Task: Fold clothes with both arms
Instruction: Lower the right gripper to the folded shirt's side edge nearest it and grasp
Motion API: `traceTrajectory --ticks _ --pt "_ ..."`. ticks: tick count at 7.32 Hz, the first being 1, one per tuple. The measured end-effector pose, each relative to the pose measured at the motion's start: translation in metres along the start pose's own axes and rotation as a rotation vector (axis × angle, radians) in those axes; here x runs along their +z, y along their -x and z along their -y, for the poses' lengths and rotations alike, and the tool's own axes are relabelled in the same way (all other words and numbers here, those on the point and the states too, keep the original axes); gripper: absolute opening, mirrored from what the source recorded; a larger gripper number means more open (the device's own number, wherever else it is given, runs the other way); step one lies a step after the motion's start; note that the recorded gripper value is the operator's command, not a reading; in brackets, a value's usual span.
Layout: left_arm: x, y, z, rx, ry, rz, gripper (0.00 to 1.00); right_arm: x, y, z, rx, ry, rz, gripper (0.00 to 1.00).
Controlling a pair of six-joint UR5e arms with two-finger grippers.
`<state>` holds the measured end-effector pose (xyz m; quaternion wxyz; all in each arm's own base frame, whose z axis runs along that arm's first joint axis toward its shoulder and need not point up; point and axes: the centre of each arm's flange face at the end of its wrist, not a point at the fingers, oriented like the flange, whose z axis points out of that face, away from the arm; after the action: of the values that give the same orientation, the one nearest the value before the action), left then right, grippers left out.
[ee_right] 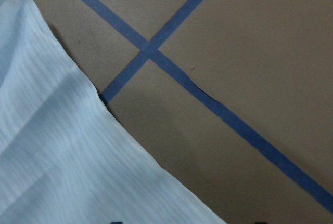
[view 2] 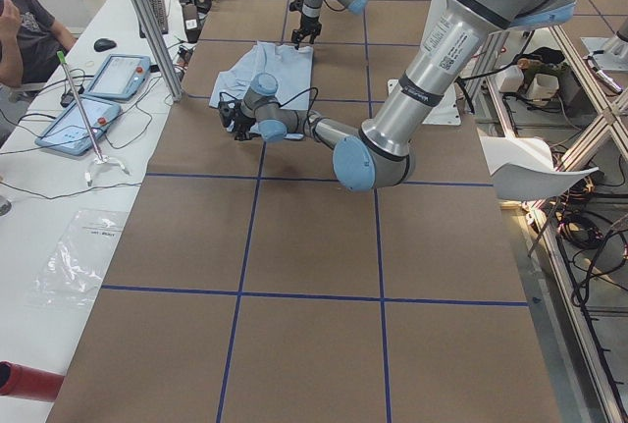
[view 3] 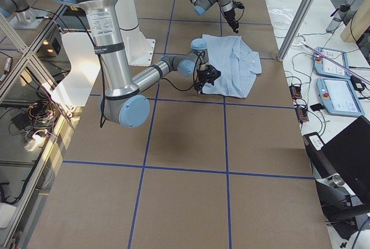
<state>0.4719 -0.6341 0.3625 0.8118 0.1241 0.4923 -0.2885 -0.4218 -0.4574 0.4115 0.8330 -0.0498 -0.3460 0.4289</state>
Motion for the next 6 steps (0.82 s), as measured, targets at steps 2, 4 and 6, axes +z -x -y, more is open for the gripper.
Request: traceTrajectory --ticks 2,4,6 --pt "-0.0015 -0.0014 -0.0003 0.000 0.000 -0.002 0.40 0.0020 -0.0017 -0.0033 0.013 0.003 -0.006 0.48" --pt "-0.0016 -0.0014 -0.0003 -0.002 -0.001 -0.001 0.40 0.0023 -0.0041 -0.0043 0.018 0.013 -0.014 0.00" --pt "-0.0019 -0.0018 -0.0003 -0.002 -0.001 -0.001 0.40 0.0002 -0.0081 -0.0054 0.021 0.032 -0.021 0.00"
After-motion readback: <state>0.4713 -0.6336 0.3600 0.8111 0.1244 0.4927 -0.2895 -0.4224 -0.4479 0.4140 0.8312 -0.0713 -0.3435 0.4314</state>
